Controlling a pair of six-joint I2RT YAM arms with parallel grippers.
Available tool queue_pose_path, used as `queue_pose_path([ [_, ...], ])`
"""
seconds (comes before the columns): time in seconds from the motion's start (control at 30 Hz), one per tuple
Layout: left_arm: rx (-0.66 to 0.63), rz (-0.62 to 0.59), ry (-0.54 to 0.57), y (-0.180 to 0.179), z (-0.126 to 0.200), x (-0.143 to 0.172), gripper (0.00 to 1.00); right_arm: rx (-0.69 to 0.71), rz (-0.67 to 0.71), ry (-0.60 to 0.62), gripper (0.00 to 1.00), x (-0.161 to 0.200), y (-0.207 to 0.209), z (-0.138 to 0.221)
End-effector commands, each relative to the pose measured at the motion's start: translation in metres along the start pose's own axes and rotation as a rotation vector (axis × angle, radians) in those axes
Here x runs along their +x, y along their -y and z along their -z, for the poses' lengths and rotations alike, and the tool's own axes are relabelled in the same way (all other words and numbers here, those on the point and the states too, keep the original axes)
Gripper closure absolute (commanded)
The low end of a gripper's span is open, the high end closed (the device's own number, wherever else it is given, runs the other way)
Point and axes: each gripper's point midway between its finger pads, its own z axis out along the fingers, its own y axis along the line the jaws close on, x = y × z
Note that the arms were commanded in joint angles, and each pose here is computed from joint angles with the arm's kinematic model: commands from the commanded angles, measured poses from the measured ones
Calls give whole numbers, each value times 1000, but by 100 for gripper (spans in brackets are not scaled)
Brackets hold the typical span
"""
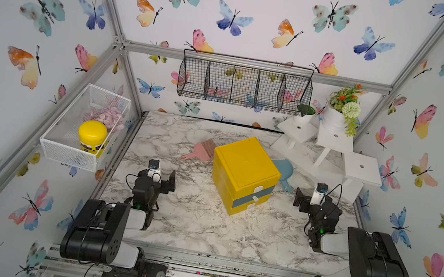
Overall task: Take the keys out of the drawer
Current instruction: Adjust the storage box at the center of the board.
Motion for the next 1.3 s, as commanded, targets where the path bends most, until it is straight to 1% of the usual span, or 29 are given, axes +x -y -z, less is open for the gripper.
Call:
queue_pose_path([
  [0.0,-8,3,26,-1,0,-9,2,-6,3,12,2,-1,-1,0],
  [0.87,-5,5,28,0,0,-9,2,-4,2,15,2,-1,-1,1],
  [0.93,-6,5,28,-1,0,-9,2,16,-15,54,1,-13,3,2],
  [0.97,-7,4,41,-1,2,-12,1,28,-15,43,0,-18,5,3],
  [1.03,-11,3,59,-1,2,-25,4,40,-21,25,0,-29,8,8],
  [1.07,-27,12,31,-4,-3,-30,6,49,-27,33,1,-39,10,13],
  [1.13,-81,75,-111,-11,-15,-32,9,63,-45,39,4,-49,12,20],
  [1.17,-112,112,-183,-15,-18,-34,10,44,-57,39,6,-58,9,22],
  [1.2,-126,140,-232,-16,-21,-37,12,19,-63,21,7,-63,5,23],
  [1.27,-123,209,-322,-11,-21,-42,16,-88,-93,-39,11,-81,-13,22],
])
